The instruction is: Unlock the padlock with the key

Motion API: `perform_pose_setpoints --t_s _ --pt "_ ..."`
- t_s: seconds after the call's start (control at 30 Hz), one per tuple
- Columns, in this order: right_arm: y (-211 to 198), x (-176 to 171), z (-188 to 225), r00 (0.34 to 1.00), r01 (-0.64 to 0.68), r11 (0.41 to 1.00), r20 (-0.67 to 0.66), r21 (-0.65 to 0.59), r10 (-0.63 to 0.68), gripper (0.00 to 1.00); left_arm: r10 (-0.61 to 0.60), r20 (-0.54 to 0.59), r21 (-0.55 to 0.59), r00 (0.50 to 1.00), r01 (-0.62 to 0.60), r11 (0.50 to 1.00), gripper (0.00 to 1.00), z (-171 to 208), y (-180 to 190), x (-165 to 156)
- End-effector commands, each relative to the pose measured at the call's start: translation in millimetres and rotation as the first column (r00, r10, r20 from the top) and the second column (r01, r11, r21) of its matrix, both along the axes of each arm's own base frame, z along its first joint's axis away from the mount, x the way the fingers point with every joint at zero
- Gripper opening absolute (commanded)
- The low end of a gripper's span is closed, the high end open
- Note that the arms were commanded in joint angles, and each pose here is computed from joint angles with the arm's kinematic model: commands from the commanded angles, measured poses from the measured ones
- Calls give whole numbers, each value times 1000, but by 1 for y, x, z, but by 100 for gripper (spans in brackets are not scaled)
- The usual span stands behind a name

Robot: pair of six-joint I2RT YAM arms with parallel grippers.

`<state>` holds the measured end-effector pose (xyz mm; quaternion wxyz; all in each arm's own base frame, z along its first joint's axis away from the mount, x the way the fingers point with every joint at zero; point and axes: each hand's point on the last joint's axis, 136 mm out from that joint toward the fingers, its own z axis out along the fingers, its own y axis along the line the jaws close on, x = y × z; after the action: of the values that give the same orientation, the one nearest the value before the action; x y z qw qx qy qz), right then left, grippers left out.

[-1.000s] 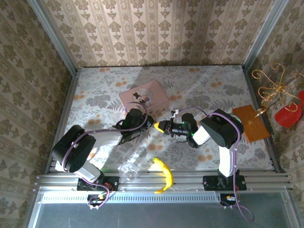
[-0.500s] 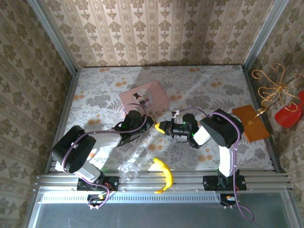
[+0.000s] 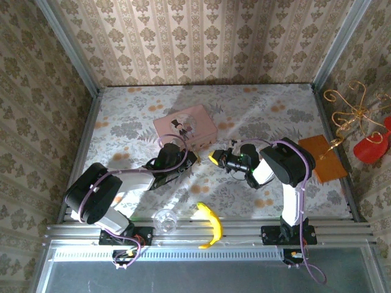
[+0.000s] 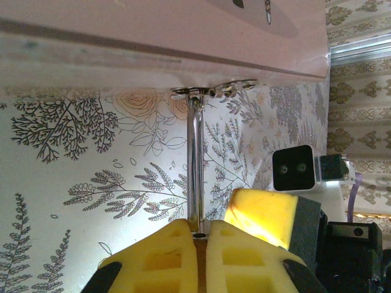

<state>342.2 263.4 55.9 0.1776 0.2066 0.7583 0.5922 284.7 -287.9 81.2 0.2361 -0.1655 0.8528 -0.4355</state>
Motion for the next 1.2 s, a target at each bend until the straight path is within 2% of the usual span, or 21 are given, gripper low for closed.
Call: perform_pose_setpoints --t_s 0.0,0.1,0.17,0.23,0.33,0.5,0.57,0.7,0.87,1.17 --pt "-3 -7 -6 999 -1 990 36 -139 6 4 -37 15 -21 999 38 999 0 11 -5 -5" --pt "-10 -18 -10 997 -13 932 68 -363 40 9 -33 12 -15 999 33 999 0 13 -4 -5" --pt "-17 -27 -5 992 -8 843 101 -538 74 10 -31 12 -10 999 31 999 0 14 -3 -5" --pt "-24 -33 9 981 26 723 158 -690 116 13 -25 12 -6 1000 25 1000 0 16 -2 -5" --pt "-30 -42 25 963 52 588 197 -807 186 16 -22 10 -2 1000 22 1000 0 17 -1 -4" --pt "-19 -58 33 928 58 416 203 -907 313 20 -23 -5 -4 1000 23 1000 0 16 -4 -3" --pt "-9 -64 35 912 65 366 204 -928 356 22 -25 -13 -6 1000 25 1000 0 15 -6 -3" --pt "5 -69 40 887 85 273 197 -958 417 24 -25 -22 -9 999 25 1000 0 14 -7 -2" --pt "21 -69 49 861 110 191 190 -975 472 32 -30 -26 -9 999 29 1000 0 15 -9 -1" --pt "39 -62 46 843 108 123 156 -987 514 35 -38 -31 -16 999 38 999 0 17 -12 -1"
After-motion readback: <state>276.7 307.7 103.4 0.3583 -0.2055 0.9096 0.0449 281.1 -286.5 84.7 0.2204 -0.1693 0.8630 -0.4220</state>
